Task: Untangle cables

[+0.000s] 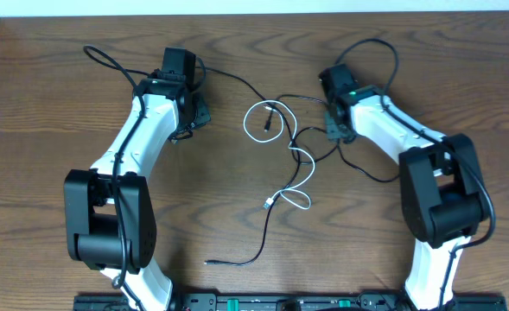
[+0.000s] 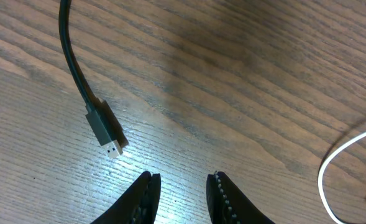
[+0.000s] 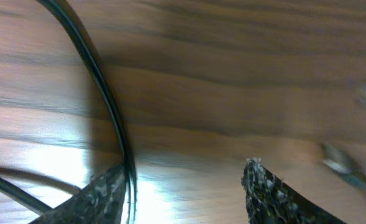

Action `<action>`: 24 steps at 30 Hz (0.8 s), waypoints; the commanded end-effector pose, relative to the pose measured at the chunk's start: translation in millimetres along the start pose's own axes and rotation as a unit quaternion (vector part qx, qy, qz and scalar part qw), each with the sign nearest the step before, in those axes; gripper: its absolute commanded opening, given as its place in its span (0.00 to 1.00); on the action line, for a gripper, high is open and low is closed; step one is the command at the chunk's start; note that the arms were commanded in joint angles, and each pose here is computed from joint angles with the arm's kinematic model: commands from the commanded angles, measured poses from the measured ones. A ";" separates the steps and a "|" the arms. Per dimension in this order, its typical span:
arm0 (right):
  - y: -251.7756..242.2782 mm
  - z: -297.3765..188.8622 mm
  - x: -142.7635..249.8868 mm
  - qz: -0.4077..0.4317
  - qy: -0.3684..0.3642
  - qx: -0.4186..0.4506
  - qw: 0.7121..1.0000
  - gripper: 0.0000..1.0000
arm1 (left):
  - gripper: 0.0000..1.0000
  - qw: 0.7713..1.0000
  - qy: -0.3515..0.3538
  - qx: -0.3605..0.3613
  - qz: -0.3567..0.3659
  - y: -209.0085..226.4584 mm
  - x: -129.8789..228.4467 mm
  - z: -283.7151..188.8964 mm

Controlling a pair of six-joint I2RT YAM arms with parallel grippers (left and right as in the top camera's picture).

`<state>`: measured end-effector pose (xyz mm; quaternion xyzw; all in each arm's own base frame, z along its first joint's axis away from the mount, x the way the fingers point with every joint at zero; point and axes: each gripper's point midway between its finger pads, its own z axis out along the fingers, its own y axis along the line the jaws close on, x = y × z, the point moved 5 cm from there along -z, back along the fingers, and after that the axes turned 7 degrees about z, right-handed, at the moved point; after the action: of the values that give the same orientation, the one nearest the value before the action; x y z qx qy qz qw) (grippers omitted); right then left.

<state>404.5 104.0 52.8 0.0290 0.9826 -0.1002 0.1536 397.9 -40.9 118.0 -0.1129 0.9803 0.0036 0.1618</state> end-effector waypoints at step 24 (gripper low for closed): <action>-114.3 -19.6 0.5 0.112 0.092 0.000 0.989 0.66 | 0.30 1.000 0.010 -0.007 -0.002 1.6 3.7 6.4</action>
<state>373.8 -19.9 60.8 0.1540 0.9765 -0.1427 0.0496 397.8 -40.9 118.0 -0.1129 0.9804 0.0037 0.1616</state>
